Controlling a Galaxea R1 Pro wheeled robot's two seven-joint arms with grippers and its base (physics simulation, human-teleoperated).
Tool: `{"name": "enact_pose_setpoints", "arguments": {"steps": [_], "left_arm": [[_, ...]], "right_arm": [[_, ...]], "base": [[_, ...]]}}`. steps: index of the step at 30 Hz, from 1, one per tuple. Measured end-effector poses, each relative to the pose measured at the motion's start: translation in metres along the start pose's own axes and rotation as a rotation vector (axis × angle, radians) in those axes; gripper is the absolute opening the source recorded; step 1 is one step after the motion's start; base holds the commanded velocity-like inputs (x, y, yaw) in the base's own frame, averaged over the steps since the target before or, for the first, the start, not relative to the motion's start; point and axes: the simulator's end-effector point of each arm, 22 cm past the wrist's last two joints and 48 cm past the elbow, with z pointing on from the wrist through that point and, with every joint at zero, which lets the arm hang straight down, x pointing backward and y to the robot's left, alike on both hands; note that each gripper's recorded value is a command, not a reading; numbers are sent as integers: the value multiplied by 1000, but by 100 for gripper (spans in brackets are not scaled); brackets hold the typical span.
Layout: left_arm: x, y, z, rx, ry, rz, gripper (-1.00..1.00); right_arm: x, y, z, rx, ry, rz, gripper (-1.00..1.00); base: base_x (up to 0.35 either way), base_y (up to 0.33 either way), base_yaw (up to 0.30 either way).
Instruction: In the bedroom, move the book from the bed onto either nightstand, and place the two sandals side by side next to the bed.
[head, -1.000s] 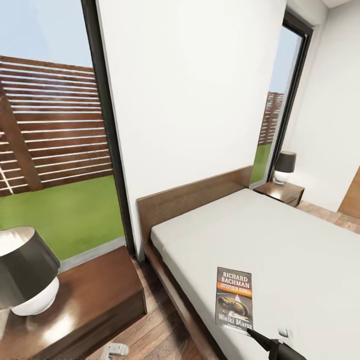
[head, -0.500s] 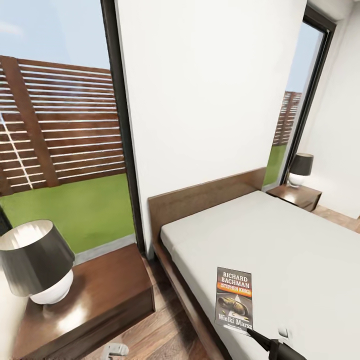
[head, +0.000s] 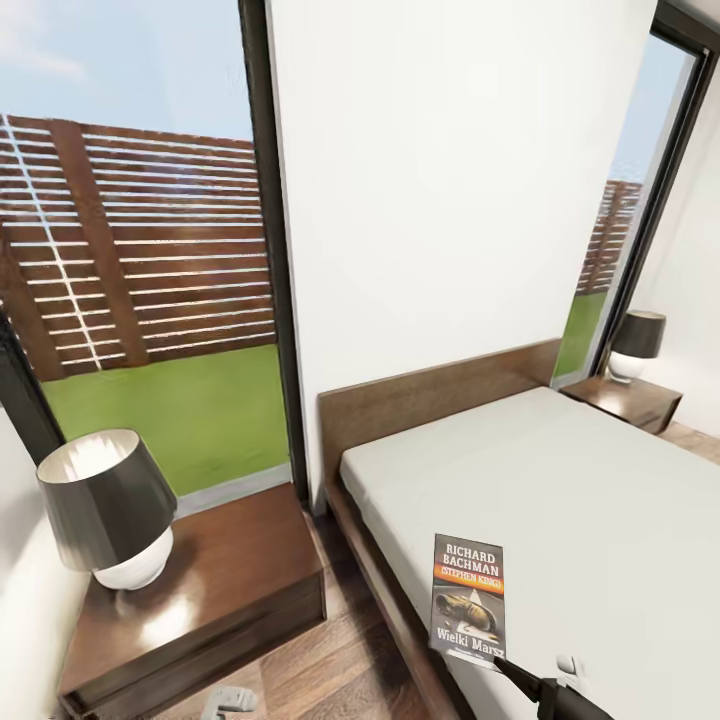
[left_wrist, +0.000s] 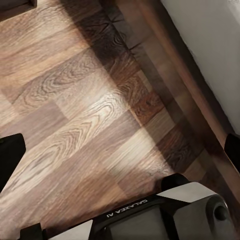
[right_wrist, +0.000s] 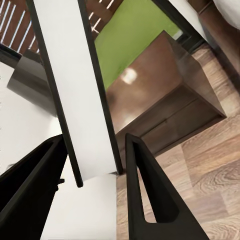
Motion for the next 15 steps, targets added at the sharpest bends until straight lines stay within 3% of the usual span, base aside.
{"name": "enact_pose_setpoints", "arguments": {"steps": [15], "left_arm": [[0, 0, 0, 0, 0, 0, 100]], "right_arm": [[0, 0, 0, 1, -1, -2, -100]], "base": [[43, 0, 163]]}}
